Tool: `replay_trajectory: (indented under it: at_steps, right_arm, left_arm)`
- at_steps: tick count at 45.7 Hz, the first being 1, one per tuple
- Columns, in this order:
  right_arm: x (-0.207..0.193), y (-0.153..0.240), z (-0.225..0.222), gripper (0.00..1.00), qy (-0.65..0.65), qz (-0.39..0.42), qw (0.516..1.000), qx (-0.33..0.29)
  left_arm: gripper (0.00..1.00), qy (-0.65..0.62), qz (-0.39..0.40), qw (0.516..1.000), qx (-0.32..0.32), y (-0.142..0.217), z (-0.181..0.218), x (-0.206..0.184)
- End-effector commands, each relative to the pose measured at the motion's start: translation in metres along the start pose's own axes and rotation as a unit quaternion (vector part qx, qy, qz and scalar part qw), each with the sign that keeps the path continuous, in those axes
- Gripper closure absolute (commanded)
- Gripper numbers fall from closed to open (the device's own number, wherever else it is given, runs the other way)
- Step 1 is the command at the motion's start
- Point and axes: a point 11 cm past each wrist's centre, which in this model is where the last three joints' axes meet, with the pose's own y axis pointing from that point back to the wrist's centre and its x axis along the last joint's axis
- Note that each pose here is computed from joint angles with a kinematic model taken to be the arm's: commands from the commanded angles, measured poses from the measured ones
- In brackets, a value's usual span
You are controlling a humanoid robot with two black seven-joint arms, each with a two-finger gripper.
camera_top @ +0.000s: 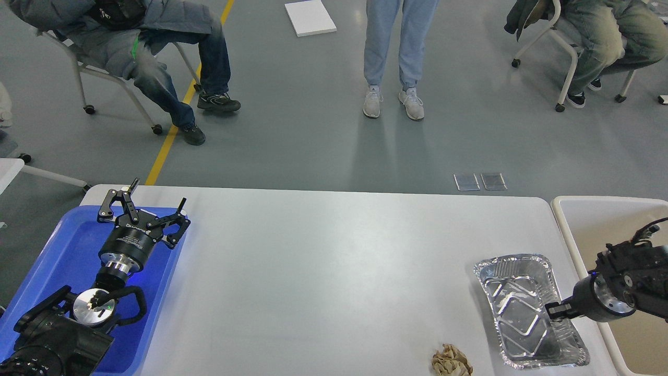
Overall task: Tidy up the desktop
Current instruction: 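Lower the right gripper to the foil tray's rim and grasp it, then lift the foil tray with the right gripper toward the beige bin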
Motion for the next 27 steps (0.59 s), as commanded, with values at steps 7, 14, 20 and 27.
replay_trajectory:
  at_steps: [7,14,20,27]
  right_arm:
    - [0.027,0.044,-0.001,1.00,-0.013,0.009,1.000,0.017]
    - [0.040,0.073,-0.004,1.00,-0.005,0.010,1.000,0.022]
    - [0.050,0.094,-0.014,1.00,0.006,0.010,0.999,0.034]
    - [0.066,0.119,-0.025,1.00,0.010,0.012,0.999,0.046]
  left_arm:
    - [0.00,0.000,0.000,1.000,0.001,0.000,0.000,0.000]
    - [0.00,-0.001,0.000,1.000,0.001,0.000,0.000,0.000]
    - [0.00,-0.001,0.000,1.000,0.002,0.000,-0.001,0.000]
    - [0.00,0.000,0.000,1.000,0.001,0.000,0.000,0.000]
